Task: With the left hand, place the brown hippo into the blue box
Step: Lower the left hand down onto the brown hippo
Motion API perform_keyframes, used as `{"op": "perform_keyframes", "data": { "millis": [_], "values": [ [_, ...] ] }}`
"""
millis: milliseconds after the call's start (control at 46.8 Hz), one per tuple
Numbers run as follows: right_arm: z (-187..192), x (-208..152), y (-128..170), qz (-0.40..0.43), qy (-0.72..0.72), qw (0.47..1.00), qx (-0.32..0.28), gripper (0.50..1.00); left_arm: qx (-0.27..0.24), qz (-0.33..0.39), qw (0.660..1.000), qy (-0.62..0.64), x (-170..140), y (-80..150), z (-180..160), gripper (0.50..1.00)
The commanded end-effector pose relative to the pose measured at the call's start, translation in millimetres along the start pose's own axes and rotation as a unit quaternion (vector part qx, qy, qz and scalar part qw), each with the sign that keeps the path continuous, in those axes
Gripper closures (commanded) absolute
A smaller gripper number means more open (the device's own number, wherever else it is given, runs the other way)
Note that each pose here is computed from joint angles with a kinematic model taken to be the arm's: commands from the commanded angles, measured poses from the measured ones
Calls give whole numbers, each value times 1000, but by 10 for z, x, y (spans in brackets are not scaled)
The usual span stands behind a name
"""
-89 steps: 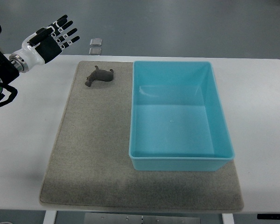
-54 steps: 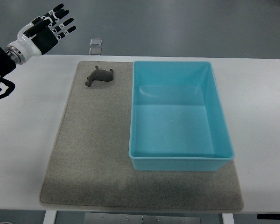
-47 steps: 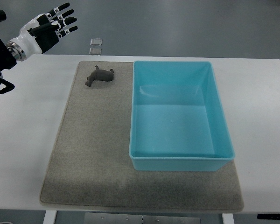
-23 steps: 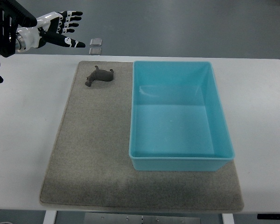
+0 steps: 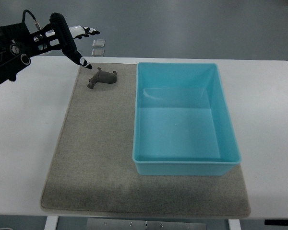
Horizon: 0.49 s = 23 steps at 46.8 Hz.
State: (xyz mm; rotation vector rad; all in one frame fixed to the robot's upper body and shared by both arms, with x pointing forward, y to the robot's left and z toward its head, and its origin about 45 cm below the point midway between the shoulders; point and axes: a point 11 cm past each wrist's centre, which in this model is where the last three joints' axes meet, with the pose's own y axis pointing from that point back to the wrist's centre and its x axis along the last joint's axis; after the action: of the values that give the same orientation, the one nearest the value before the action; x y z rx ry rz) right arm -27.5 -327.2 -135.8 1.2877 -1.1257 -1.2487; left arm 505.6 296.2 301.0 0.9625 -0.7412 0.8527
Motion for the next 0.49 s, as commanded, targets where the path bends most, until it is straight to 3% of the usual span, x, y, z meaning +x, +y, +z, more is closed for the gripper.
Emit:
{"op": "perform_keyframes", "data": {
  "millis": [0,470],
  "values": [
    [2,-4,-1,-1,0,1000,0,564,8,-19,999,-29,-98,-82,46,504],
    [2,1,0,0,0,1000,0,564,32,-59,995,-78,-425,-328,120,504]
  ]
}}
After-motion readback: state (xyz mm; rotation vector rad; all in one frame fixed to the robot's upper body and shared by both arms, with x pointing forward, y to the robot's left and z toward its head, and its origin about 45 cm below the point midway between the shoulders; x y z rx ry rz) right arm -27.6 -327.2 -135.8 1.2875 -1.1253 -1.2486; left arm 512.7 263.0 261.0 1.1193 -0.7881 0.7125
